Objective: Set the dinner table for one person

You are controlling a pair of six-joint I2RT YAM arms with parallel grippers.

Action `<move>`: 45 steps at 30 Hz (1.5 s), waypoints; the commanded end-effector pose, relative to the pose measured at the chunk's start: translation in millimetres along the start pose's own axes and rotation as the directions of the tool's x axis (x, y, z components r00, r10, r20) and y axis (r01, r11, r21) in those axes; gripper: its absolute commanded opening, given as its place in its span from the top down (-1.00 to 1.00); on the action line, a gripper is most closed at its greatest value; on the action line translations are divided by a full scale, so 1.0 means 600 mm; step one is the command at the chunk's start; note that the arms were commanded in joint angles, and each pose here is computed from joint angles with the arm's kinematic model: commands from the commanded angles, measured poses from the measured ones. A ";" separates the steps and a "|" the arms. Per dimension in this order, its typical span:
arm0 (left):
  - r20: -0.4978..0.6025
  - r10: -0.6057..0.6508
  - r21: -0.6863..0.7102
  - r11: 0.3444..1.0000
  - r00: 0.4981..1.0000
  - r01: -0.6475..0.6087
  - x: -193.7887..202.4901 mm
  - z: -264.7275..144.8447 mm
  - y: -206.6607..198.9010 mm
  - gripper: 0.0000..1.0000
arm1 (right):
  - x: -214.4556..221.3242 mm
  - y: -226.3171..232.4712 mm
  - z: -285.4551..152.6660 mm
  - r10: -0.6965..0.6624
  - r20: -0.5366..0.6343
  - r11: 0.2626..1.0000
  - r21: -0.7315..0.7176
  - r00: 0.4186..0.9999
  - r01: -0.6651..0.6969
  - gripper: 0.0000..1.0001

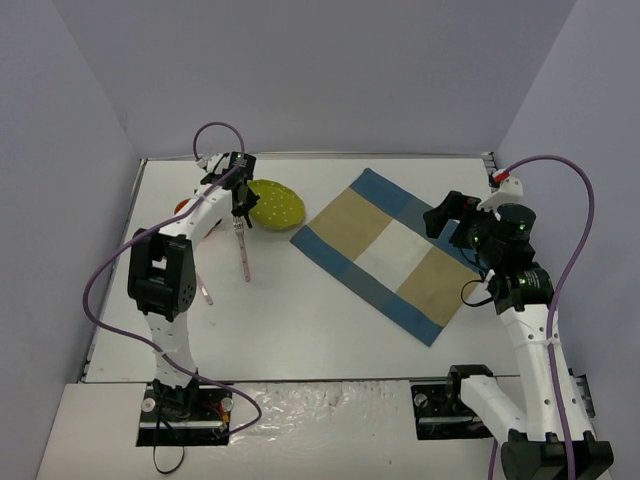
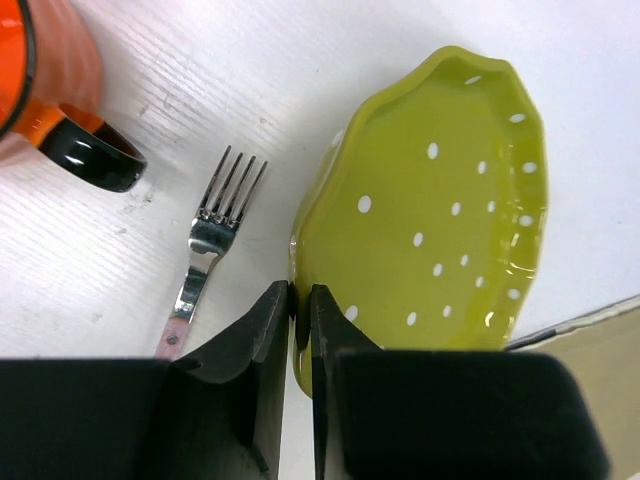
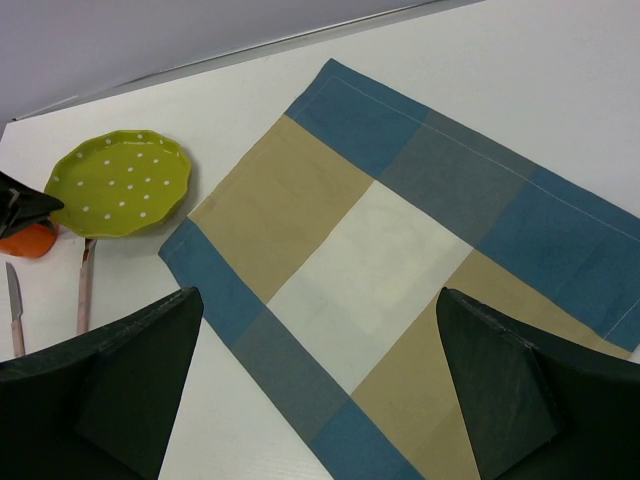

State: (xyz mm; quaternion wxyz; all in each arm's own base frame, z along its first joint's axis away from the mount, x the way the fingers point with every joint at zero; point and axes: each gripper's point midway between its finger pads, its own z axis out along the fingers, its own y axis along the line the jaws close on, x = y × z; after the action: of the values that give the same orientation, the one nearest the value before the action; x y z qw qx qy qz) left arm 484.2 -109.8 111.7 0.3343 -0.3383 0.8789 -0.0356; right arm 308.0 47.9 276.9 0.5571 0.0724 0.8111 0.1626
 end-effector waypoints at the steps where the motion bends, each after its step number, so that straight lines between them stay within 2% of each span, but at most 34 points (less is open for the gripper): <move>1: 0.172 -0.107 0.254 0.965 0.979 0.061 -0.136 -0.131 -0.087 1.00 | -0.014 0.015 0.004 0.001 0.035 0.999 -0.042 0.999 0.001 -1.00; 11: 0.162 -0.122 0.365 0.930 0.979 0.056 -0.144 -0.163 -0.105 1.00 | -0.001 0.009 0.005 0.008 0.023 0.999 -0.033 1.000 -0.007 -1.00; 18: 0.092 -0.138 0.513 0.855 0.986 0.072 -0.130 -0.200 -0.144 1.00 | 0.005 0.005 0.007 0.012 0.016 1.000 -0.026 1.000 -0.011 -1.00; 22: 0.020 -0.120 0.568 0.818 0.993 0.087 -0.099 -0.204 -0.162 1.00 | 0.008 0.008 0.009 0.015 0.006 0.999 -0.036 1.000 -0.015 -1.00; 27: -0.016 -0.072 0.636 0.769 0.997 0.066 -0.061 -0.225 -0.205 1.00 | 0.005 0.009 0.008 0.014 0.010 0.999 -0.036 1.000 -0.014 -1.00; 34: -0.064 0.020 0.738 0.674 0.998 0.034 0.024 -0.268 -0.298 1.00 | 0.004 0.011 0.006 0.015 0.014 0.999 -0.043 1.000 -0.014 -1.00; 45: -0.130 0.124 0.856 0.515 0.984 0.048 0.147 -0.329 -0.424 1.00 | 0.001 0.014 -0.005 0.025 0.026 0.999 -0.047 0.999 -0.023 -1.00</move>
State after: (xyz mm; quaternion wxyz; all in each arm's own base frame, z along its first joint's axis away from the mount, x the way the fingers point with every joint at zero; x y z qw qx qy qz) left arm 446.8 -342.9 164.4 0.3024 -0.1366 0.8794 -0.3414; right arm 302.4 50.7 261.6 0.5420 0.0815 0.8184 0.1725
